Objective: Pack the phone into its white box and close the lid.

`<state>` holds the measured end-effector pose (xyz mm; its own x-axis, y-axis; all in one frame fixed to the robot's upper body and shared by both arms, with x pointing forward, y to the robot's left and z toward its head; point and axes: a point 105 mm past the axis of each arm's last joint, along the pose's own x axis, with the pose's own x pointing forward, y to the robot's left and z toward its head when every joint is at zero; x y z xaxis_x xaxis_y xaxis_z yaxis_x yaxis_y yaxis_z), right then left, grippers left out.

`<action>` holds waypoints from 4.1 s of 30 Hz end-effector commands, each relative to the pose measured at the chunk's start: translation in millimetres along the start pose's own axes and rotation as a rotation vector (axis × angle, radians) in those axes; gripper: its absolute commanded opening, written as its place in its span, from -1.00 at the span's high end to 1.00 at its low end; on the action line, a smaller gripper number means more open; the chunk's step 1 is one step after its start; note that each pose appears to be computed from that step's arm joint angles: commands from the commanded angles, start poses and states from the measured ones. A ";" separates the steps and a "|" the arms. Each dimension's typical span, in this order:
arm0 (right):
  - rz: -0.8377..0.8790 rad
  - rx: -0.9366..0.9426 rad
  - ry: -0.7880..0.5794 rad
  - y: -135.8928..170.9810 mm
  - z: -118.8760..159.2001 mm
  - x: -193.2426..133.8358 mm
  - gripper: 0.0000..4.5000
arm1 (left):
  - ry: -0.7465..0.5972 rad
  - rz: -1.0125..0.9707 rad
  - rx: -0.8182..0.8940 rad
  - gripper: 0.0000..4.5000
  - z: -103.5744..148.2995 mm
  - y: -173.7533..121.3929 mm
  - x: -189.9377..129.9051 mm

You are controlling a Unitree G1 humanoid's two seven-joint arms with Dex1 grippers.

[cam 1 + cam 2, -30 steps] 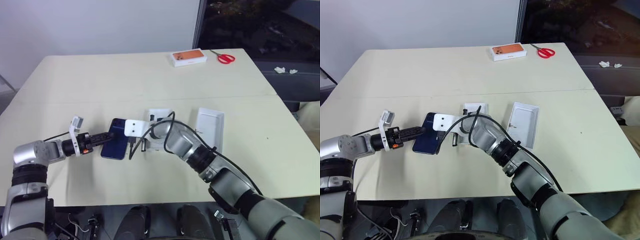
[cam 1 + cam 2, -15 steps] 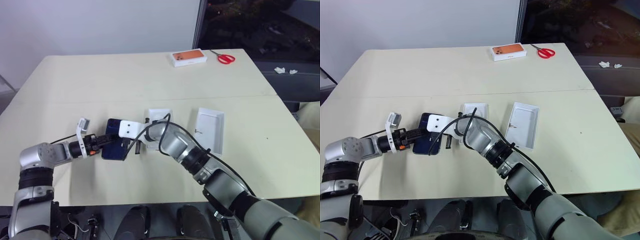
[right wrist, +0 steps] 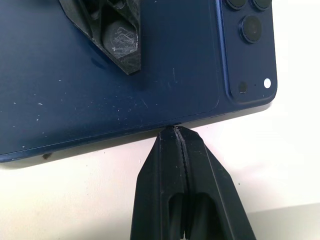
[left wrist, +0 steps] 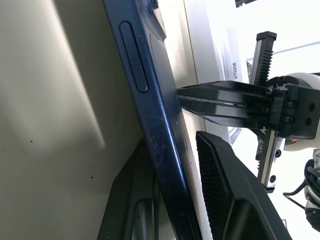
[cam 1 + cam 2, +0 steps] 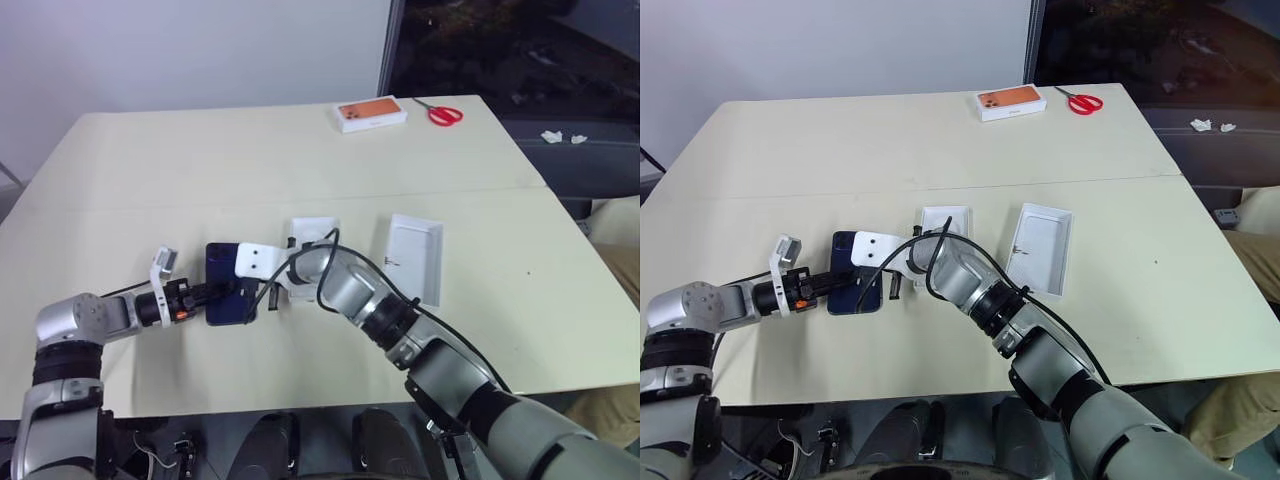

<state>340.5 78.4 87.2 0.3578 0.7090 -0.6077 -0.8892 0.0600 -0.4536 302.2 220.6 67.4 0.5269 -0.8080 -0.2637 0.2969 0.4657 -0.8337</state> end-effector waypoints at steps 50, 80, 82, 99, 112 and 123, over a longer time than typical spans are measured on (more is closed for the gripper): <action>0.149 0.214 -0.086 15.9 -59.0 -93.7 0.34 | -0.177 -0.182 -0.241 1.00 15.7 -28.6 -19.9; 0.331 0.100 -0.176 50.8 -34.3 -56.6 0.34 | -0.180 -0.243 -0.164 1.00 35.3 -59.1 -26.6; 0.315 0.116 -0.180 46.7 -33.8 -53.6 0.34 | -0.181 -0.241 -0.166 1.00 35.1 -58.5 -26.6; 0.244 0.202 -0.204 31.1 -23.6 -54.3 -0.25 | -0.176 -0.233 -0.182 1.00 31.7 -52.2 -23.5; 0.062 0.207 -0.223 -17.6 -28.3 -125.8 -0.68 | -0.118 -0.255 -0.140 1.00 28.6 -63.0 4.9; 0.001 0.258 -0.138 -19.9 -59.2 -131.1 -0.68 | -0.046 -0.249 -0.136 1.00 19.3 -70.6 43.4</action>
<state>329.5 -61.1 128.6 0.3211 0.7844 -0.5307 -0.9452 0.2301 -0.2318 314.0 162.2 108.2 0.4909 -0.8688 -0.0646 0.2545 0.2139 -0.9431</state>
